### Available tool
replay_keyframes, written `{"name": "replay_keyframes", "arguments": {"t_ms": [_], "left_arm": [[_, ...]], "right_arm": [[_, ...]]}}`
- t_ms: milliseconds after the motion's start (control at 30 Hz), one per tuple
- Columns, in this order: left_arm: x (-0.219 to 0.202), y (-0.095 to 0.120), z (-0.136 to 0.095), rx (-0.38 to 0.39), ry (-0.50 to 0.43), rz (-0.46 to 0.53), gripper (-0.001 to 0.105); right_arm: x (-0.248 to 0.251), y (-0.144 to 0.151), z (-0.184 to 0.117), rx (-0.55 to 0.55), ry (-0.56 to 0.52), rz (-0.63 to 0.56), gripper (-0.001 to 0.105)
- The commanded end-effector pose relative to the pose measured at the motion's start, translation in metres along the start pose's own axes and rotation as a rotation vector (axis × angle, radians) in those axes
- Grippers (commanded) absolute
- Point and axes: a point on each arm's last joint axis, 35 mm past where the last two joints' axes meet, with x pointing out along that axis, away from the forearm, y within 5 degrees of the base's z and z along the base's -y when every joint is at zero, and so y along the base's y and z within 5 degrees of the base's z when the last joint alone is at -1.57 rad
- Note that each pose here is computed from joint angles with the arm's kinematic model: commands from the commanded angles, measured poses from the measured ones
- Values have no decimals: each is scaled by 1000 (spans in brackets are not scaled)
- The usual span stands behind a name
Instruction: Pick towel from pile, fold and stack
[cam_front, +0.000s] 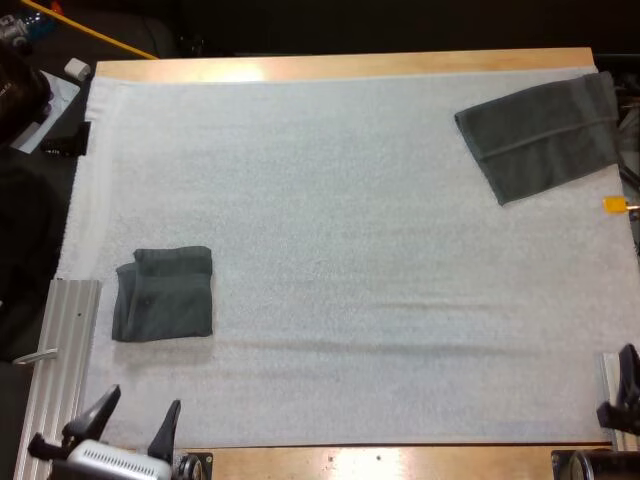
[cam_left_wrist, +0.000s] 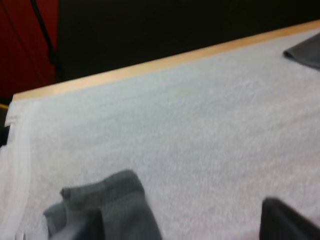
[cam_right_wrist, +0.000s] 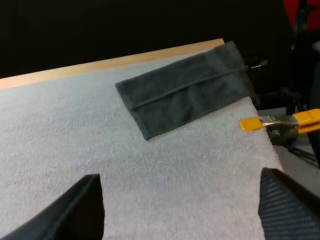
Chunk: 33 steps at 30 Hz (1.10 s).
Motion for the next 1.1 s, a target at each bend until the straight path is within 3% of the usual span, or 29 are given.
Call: {"name": "replay_keyframes", "arguments": {"t_ms": [0,600,1067], "left_arm": [[20,3,3,4,-7,1,62],[87,16,-24,-1,32,-3,62],[100,18,-31,-7,36,-3,62]], "right_arm": [[18,1,-3,-2,-7,8,63],[74,9,-47,-13,133,18,63],[87,13,-66,-13,203,33,64]]}}
